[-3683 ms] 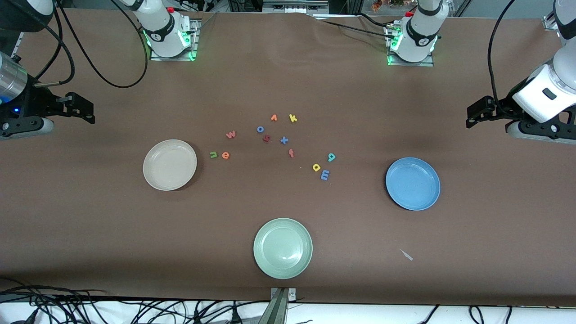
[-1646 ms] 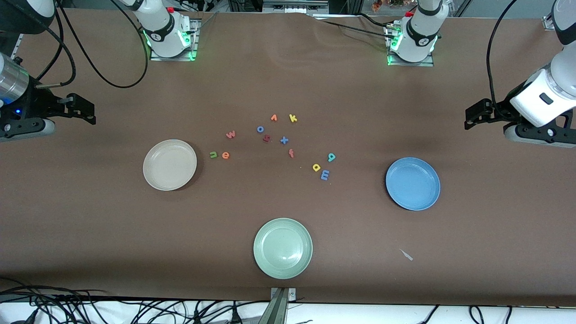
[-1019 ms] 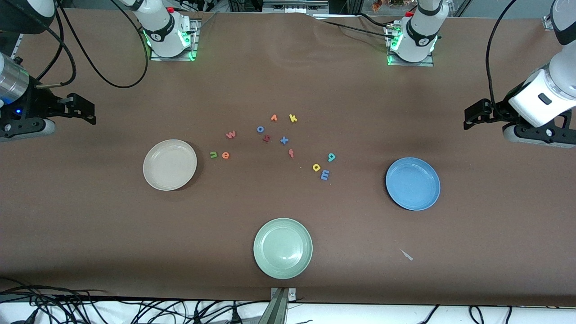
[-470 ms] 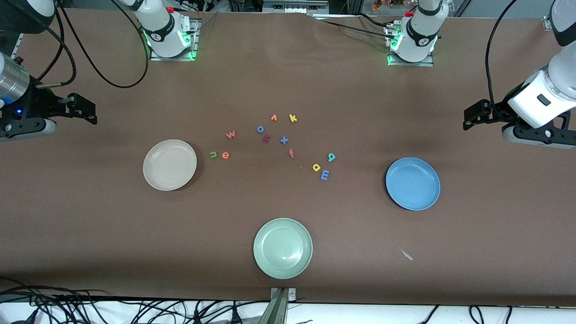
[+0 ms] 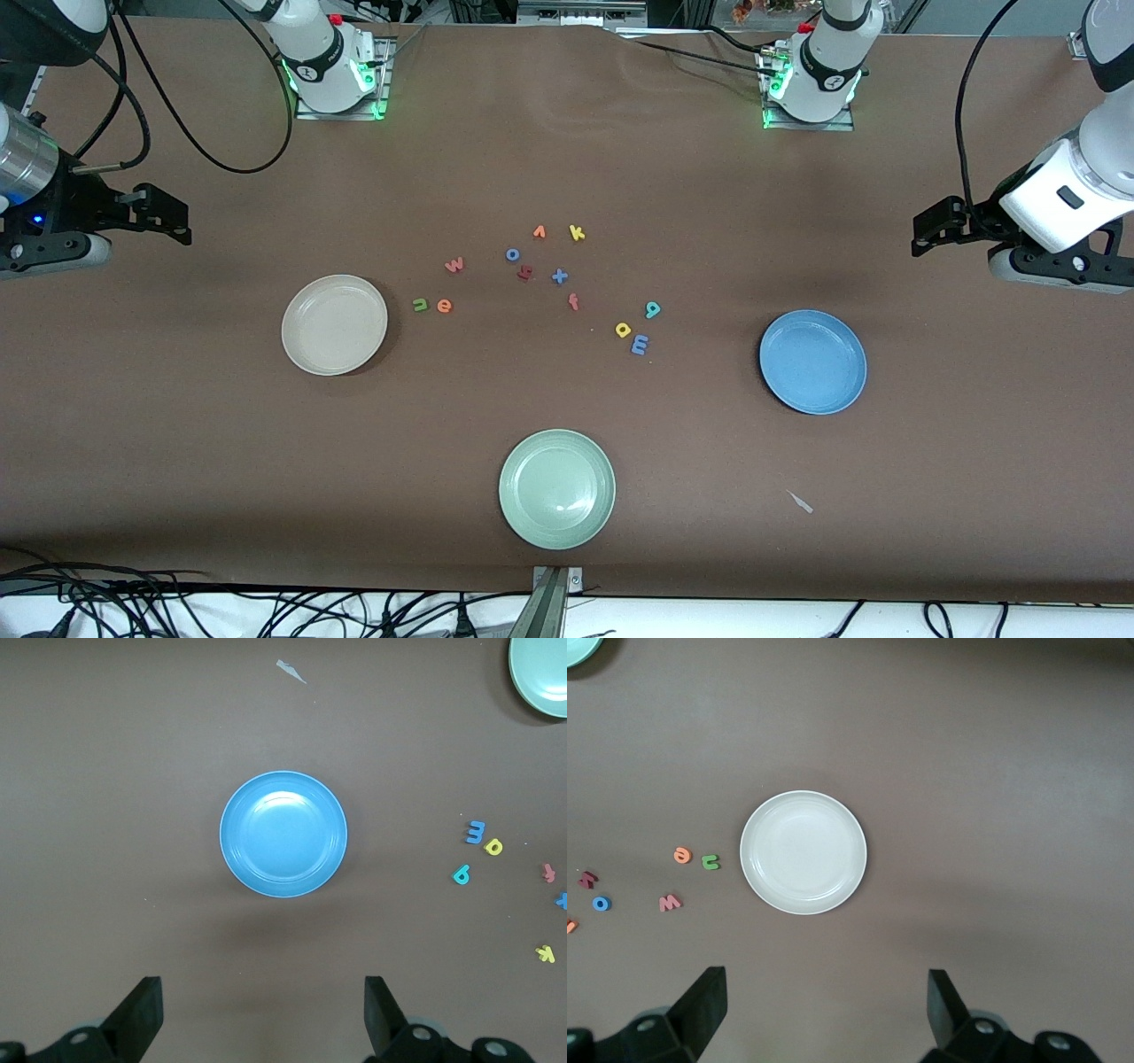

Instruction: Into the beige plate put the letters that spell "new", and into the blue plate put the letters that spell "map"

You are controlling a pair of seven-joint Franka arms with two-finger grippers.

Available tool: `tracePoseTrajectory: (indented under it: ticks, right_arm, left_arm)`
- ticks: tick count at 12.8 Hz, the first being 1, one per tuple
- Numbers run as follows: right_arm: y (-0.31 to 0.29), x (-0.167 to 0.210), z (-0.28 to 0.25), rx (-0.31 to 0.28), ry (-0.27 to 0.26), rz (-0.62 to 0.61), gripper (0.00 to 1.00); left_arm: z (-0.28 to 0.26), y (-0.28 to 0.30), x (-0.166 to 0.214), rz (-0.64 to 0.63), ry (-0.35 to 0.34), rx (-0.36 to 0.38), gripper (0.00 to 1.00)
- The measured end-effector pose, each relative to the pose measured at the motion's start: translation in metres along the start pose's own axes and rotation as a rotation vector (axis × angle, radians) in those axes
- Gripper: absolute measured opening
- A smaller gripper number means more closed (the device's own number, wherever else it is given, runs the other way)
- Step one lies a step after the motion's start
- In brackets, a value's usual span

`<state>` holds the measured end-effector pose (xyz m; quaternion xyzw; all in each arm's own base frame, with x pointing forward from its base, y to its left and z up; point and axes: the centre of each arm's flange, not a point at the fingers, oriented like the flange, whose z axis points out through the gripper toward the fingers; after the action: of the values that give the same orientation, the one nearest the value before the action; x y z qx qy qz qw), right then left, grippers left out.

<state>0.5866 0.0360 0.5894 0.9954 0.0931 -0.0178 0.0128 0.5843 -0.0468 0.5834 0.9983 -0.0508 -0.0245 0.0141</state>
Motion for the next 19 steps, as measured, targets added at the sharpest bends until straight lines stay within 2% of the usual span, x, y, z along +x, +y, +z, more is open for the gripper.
tracePoseTrajectory:
  ticks: [19]
  right_arm:
    - [0.000, 0.000, 0.000, 0.001, 0.000, 0.000, 1.00]
  left_arm:
    - [0.007, 0.011, 0.003, 0.019, -0.015, 0.000, 1.00]
